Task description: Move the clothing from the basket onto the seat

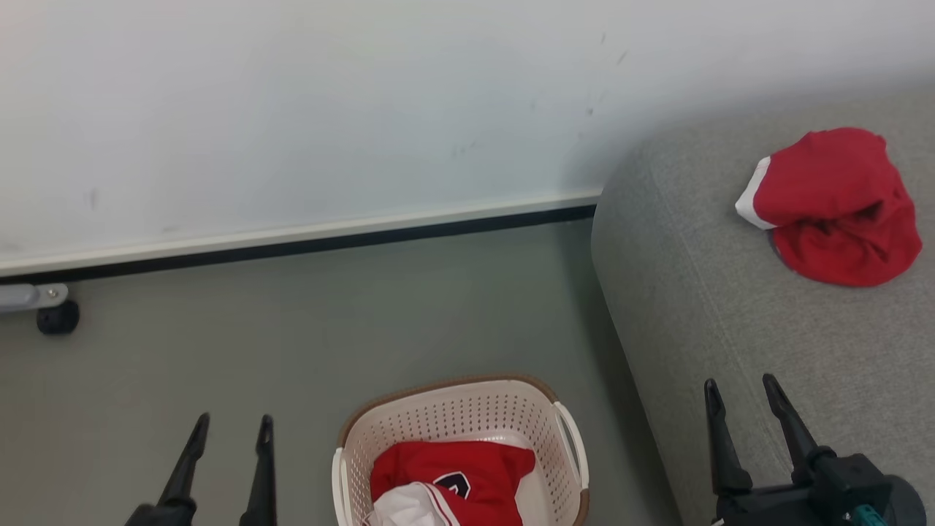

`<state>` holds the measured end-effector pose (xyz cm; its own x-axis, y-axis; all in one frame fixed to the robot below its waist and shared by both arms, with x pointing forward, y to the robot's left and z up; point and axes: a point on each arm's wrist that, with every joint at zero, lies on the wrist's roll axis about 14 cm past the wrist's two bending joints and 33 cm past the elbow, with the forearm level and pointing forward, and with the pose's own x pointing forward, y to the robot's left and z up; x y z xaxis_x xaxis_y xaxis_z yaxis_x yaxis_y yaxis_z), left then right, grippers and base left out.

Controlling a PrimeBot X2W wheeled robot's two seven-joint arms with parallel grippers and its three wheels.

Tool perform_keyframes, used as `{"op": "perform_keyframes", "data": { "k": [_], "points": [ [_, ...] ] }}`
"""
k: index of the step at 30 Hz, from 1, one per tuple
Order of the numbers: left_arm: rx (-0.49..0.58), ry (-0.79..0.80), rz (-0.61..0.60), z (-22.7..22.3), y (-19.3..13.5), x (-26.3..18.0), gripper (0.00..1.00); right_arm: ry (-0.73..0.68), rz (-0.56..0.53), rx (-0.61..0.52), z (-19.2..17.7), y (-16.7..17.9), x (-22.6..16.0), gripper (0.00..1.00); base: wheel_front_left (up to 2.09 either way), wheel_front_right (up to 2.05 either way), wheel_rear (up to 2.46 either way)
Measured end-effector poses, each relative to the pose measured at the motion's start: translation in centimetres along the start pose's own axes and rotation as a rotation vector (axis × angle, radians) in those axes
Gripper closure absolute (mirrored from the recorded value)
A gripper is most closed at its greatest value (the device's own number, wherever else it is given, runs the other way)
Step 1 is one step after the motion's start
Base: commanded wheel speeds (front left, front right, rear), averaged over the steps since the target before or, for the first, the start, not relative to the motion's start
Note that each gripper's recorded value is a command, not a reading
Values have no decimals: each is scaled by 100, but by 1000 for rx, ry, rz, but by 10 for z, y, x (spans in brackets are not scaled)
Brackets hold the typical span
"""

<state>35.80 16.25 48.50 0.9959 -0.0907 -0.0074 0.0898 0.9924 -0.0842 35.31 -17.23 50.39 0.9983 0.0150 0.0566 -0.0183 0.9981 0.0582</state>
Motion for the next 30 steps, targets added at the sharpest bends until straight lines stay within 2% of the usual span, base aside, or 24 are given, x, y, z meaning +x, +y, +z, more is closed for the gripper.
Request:
{"op": "perform_keyframes", "data": {
  "k": [9,21,30],
  "points": [
    [21,37,-160,-16,-39,40,0,21,8,-3,-10,1,27,0,0,0,0],
    [10,276,-303,-94,-76,62,0,43,13,-19,-27,-2,63,0,0,0,0],
    [62,477,-417,-160,-98,66,0,48,-5,-30,-39,-10,88,0,0,0,0]
  ]
}}
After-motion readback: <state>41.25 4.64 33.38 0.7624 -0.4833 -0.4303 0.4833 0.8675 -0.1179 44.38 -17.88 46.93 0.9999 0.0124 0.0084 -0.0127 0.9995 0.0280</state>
